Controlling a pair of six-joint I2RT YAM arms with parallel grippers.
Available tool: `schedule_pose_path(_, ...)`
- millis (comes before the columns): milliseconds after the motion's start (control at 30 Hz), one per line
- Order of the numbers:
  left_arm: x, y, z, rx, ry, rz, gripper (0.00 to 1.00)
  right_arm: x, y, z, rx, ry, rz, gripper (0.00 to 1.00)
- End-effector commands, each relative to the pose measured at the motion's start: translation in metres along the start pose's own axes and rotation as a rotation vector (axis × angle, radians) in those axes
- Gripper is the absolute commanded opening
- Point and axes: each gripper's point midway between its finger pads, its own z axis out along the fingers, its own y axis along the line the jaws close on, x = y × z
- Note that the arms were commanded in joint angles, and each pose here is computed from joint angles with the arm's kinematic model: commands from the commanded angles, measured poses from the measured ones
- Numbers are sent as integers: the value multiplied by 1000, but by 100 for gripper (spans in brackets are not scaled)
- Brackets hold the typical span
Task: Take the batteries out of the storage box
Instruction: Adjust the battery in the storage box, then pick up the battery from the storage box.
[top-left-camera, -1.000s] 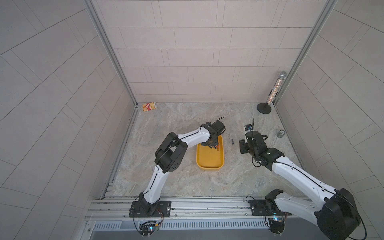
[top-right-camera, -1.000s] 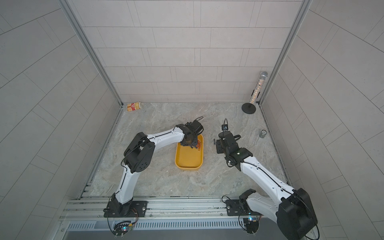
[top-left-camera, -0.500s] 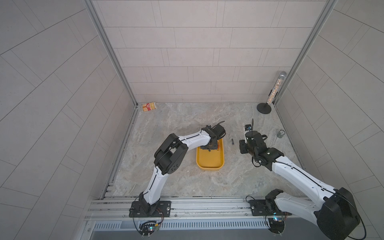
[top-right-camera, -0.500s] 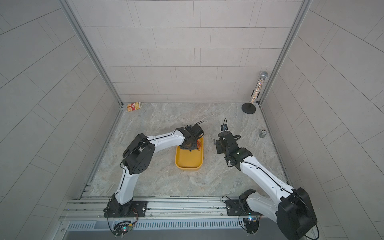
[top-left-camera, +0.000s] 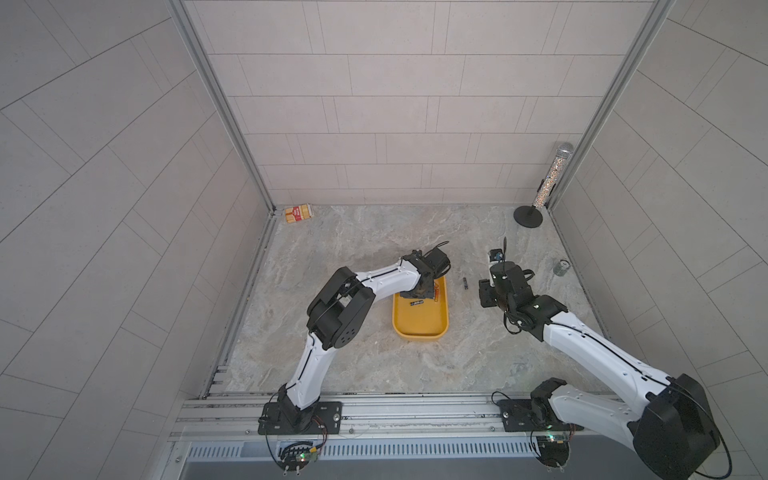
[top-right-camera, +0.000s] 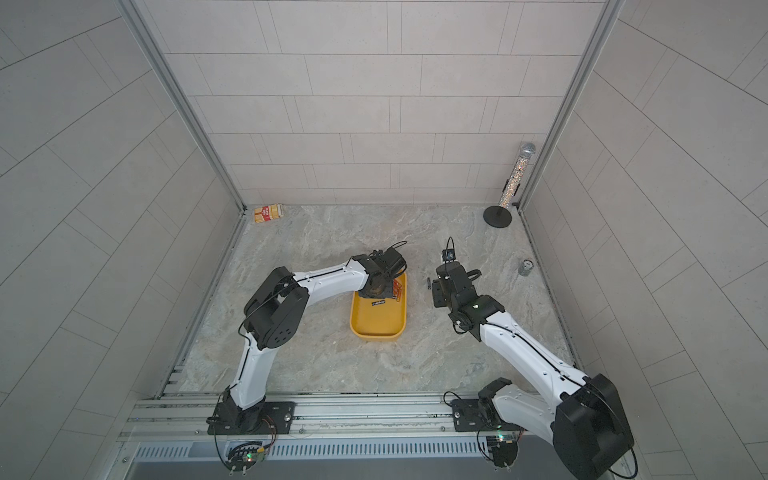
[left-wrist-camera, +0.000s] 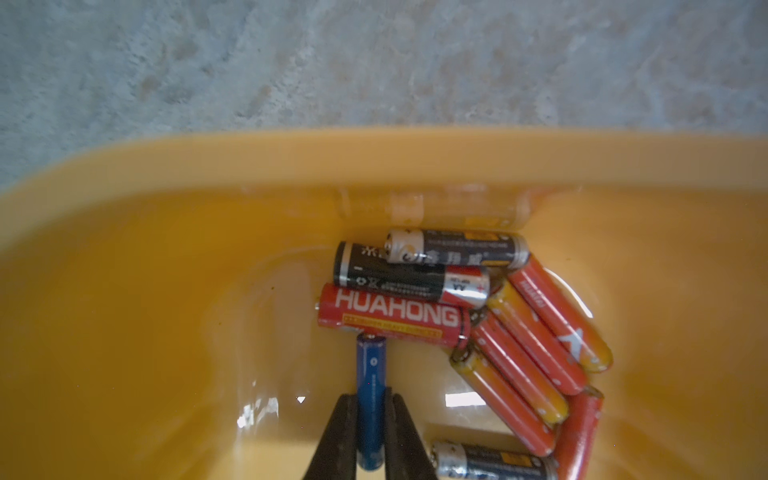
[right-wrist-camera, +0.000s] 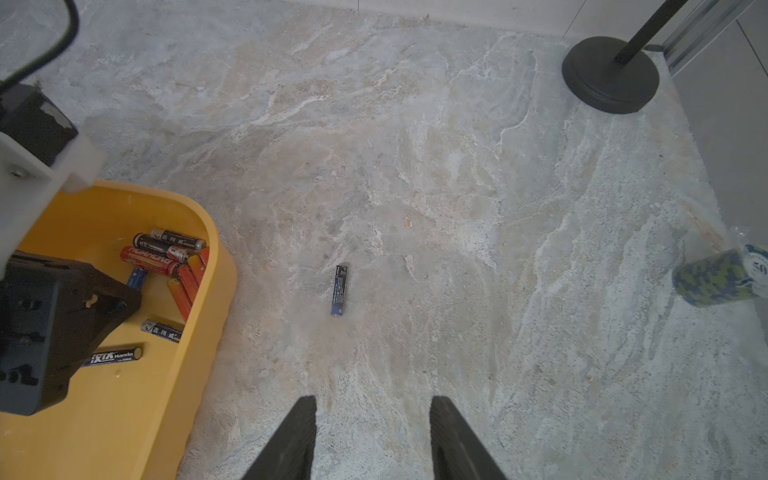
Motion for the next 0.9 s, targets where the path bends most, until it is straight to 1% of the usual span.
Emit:
schedule_pose_path(0,-9,3,-23,5,-44,25,12,-1,-2,-1,17,-7,-5,49)
schedule_pose_path(133,-16,-2,-39,36,-64,64,12,-2,-1,-2,11,-4,-4,49)
schedule_pose_path(200,-18,-8,-47,70,-70,114,12,-1,-1,-3,11,0,-5,49)
schedule_pose_path(233,-17,-12,-51,88,-70,156,14,-2,-2,-3,13,-1,-4,49)
schedule_pose_path(300,-11,-16,-56,101,-50,235,23,-1,-2,-4,14,-1,-7,49)
schedule_pose_path(367,0,-18,-57,109,-3,321,33,0,-3,-4,17,2,-8,49)
schedule_pose_path(467,15,-9,-55,68,57,405,38,0,-3,-4,16,2,-7,49)
schedule_pose_path(667,30,2,-39,20,119,471,40,1,-3,-4,15,-1,6,49)
schedule_pose_path(867,38,1,-28,15,150,483,40,0,-4,-5,21,-3,-1,49)
